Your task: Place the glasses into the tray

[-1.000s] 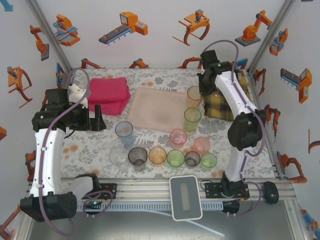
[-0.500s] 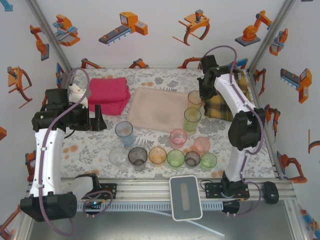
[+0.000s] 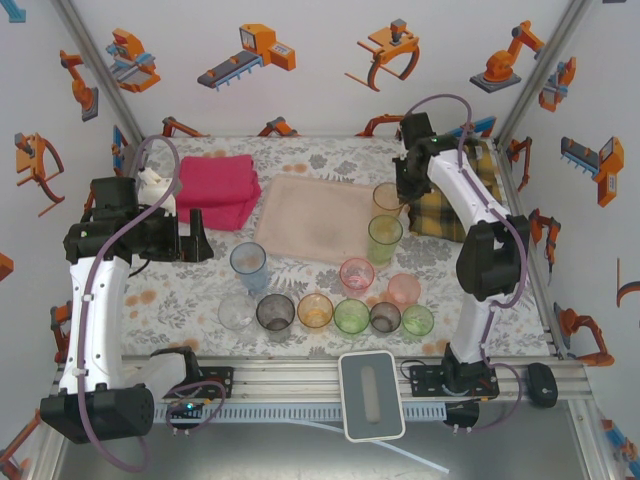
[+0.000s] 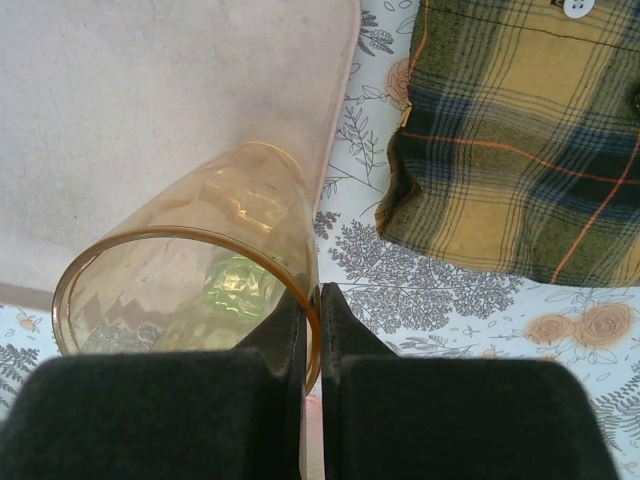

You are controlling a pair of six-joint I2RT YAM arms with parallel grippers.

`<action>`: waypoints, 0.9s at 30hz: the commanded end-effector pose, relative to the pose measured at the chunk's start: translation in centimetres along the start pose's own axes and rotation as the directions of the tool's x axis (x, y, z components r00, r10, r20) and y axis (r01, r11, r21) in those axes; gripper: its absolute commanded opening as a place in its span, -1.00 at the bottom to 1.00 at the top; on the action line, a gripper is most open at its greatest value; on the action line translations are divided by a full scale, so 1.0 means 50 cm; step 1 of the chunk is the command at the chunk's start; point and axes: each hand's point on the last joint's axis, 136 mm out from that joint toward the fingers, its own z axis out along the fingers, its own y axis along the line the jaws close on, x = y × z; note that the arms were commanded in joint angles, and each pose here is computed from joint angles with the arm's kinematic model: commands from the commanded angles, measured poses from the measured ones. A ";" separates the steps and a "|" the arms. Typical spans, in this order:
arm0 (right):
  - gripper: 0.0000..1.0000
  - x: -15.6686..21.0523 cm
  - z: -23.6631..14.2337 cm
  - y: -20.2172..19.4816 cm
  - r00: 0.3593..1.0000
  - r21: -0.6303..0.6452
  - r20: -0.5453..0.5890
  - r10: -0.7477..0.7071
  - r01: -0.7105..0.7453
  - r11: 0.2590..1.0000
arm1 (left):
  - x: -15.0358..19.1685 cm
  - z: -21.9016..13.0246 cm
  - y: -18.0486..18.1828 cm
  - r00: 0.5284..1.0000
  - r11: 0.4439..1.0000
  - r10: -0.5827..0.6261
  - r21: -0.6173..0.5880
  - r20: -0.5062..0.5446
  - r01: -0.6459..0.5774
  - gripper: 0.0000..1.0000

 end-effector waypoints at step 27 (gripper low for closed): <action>-0.47 0.018 0.040 0.000 0.999 -0.014 -0.043 0.018 -0.019 1.000 | 0.011 -0.004 -0.006 1.000 1.000 -0.006 0.020 -0.008 0.006 0.94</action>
